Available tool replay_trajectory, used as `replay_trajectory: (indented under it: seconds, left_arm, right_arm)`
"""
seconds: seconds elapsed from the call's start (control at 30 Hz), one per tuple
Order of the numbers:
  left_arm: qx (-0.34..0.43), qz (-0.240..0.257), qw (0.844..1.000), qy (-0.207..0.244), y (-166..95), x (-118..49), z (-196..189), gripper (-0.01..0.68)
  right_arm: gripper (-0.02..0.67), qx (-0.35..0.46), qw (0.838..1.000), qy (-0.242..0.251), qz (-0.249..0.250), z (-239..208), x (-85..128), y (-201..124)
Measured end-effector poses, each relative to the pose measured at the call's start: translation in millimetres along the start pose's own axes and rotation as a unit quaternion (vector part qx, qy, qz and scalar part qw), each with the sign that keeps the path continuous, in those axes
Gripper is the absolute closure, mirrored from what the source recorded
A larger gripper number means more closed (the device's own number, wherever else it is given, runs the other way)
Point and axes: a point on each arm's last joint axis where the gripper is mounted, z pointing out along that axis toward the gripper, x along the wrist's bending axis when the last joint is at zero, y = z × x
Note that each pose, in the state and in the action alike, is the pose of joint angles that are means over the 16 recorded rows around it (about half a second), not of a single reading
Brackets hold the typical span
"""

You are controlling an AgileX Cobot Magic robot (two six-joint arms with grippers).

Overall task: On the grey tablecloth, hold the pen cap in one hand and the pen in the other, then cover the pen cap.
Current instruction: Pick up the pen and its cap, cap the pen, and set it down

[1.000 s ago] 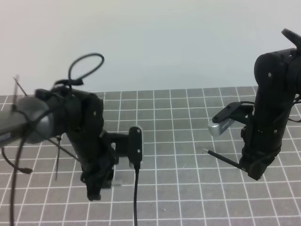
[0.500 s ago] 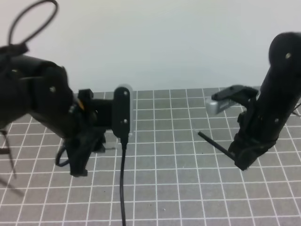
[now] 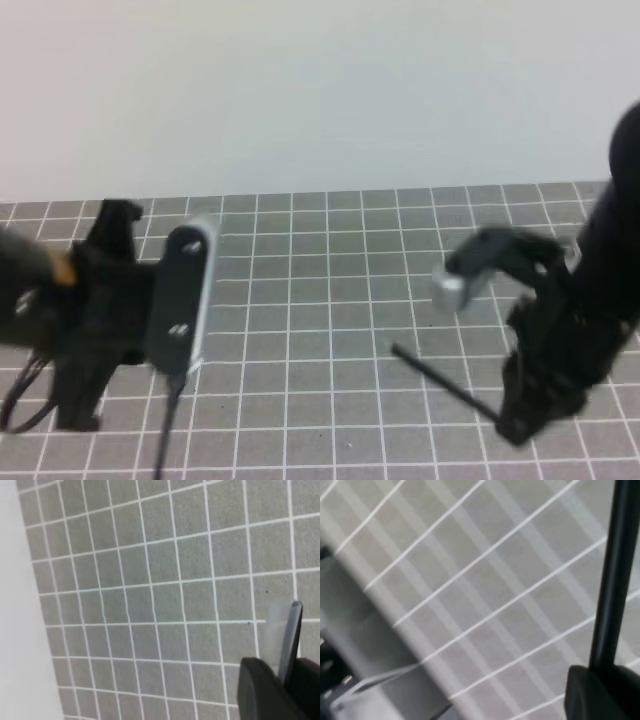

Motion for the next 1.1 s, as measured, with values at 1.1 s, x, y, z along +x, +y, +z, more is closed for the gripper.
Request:
replay_trajectory:
  seconds: [1.1]
  left_arm:
    - [-0.129, 0.180, 0.950, 0.220, -15, -109.3, -5, 0.596]
  right_arm:
    - [0.652, -0.032, 0.978, 0.201, -0.034, 35, 67, -8]
